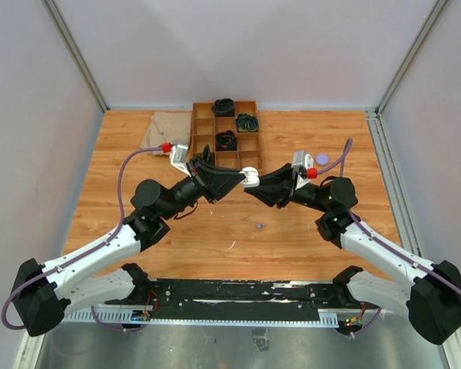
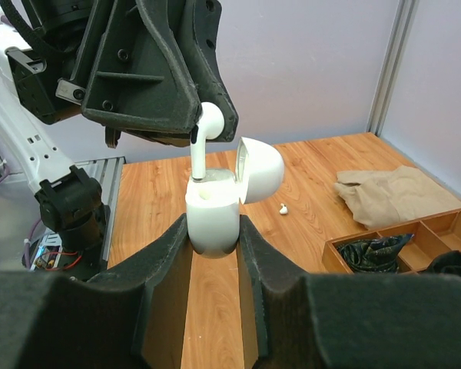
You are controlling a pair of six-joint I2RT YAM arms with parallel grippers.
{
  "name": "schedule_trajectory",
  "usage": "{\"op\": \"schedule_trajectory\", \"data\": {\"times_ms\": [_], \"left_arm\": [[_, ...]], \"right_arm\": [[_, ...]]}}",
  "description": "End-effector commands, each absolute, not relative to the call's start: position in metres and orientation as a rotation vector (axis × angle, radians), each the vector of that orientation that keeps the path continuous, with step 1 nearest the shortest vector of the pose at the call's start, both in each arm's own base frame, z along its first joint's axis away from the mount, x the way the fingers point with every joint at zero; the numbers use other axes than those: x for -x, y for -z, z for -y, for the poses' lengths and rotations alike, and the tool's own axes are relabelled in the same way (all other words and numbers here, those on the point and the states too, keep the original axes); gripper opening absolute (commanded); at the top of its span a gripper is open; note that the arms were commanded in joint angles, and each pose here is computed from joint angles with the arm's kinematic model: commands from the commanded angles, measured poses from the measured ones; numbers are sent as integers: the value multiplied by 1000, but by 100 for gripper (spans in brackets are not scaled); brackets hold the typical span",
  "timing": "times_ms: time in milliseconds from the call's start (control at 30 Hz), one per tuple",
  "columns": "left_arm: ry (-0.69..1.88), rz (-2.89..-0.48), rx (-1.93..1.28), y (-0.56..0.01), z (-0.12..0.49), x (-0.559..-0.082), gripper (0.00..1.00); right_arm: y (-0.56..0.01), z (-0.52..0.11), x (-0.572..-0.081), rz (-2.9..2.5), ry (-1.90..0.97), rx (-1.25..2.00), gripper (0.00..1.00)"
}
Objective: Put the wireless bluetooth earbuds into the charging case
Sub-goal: Place the earbud in the charging case.
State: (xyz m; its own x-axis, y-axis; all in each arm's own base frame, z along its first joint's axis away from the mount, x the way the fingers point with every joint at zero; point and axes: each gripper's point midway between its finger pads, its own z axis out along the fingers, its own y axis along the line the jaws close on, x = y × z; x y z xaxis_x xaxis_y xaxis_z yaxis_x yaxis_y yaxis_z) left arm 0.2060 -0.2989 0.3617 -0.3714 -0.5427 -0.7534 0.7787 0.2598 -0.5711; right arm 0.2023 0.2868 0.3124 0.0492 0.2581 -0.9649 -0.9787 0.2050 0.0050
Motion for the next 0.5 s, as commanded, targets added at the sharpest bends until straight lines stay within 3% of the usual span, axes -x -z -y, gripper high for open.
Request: {"op": "schedule_trajectory", "data": {"times_ms": [0,467], "left_arm": [[1426,-1324,-228,-365,301,-204,11],[1409,-1344,-208,-355,300,-205,16]], "right_arm": [[-336,-281,-199,-999,-1134,873,14],[-340,-279,-196,-985,-1130,873,14]]}}
